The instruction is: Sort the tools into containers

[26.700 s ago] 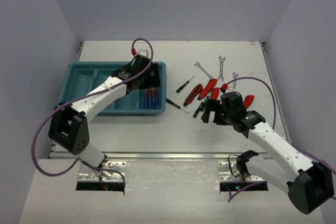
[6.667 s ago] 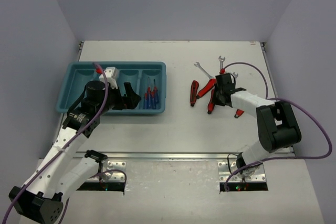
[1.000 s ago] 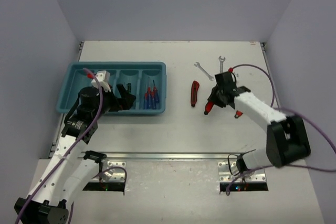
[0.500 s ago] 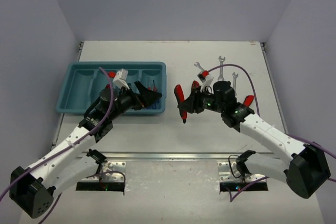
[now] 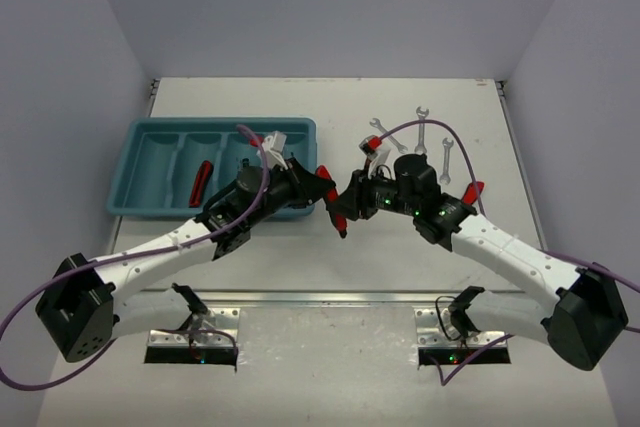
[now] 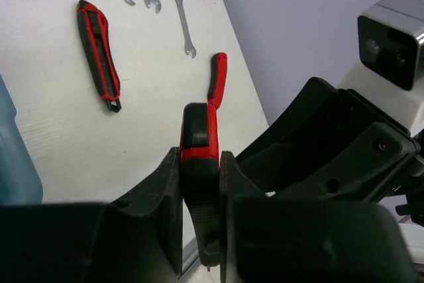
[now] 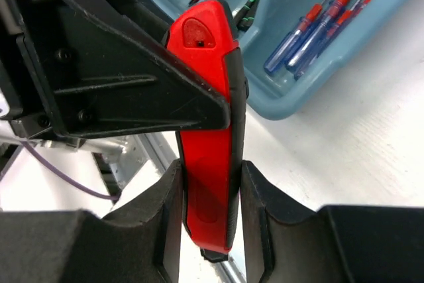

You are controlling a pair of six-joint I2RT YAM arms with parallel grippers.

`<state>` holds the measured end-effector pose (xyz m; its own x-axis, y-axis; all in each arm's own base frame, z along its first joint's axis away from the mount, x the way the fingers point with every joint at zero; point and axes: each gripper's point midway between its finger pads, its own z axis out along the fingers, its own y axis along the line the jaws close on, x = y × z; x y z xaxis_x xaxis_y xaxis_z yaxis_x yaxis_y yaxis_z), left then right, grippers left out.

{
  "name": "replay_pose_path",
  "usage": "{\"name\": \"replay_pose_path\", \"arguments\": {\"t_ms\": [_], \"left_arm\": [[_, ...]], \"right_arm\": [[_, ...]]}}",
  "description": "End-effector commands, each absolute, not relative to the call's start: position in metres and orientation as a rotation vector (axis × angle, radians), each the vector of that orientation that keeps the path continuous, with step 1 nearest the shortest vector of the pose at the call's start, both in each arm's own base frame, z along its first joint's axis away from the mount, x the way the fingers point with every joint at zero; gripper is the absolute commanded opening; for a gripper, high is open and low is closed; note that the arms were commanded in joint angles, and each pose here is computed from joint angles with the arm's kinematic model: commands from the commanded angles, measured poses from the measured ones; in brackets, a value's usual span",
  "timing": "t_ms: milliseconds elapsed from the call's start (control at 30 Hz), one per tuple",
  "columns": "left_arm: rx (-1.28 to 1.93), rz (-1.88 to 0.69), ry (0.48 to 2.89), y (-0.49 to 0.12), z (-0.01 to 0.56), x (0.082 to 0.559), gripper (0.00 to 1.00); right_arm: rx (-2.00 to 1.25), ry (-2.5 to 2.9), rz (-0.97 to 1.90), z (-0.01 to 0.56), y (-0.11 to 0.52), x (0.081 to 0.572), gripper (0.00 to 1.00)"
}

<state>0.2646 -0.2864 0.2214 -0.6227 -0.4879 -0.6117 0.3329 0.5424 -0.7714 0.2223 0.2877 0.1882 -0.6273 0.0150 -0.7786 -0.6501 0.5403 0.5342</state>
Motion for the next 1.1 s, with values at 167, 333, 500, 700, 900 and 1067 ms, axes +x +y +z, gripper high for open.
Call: {"name": "replay_pose_path", "arguments": {"t_ms": [167,333,500,700,900,1067], "left_arm": [[-0.307,-0.539,1.869,-0.187,0.260,0.337,0.00],[-0.525,-0.003,1.812,-0.042,0.283,0.374,0.00],[-0.530,0.388,1.857,0.032,0.282,0.388,0.00],[-0.486,0.586,2.049,0.063,0.214,0.403,0.00],[-0.438,0.674,2.268,0.066,0.144,0.413,0.00],[-0.441,0.611,2.299,0.058,0.144,0.417,0.96]], "right_arm": [[-0.351,2.077,0.697,0.196,0.243,0.263,0.99],[-0.230,2.121,0.325,0.170,0.182,0.287,0.99],[-0.095,2.205,0.300,0.141,0.151,0.301,0.99],[-0.066,2.242,0.322,0.131,0.146,0.303,0.99],[-0.067,2.233,0.313,0.130,0.143,0.303,0.99],[-0.088,2.238,0.368,0.128,0.152,0.301,0.99]]}}
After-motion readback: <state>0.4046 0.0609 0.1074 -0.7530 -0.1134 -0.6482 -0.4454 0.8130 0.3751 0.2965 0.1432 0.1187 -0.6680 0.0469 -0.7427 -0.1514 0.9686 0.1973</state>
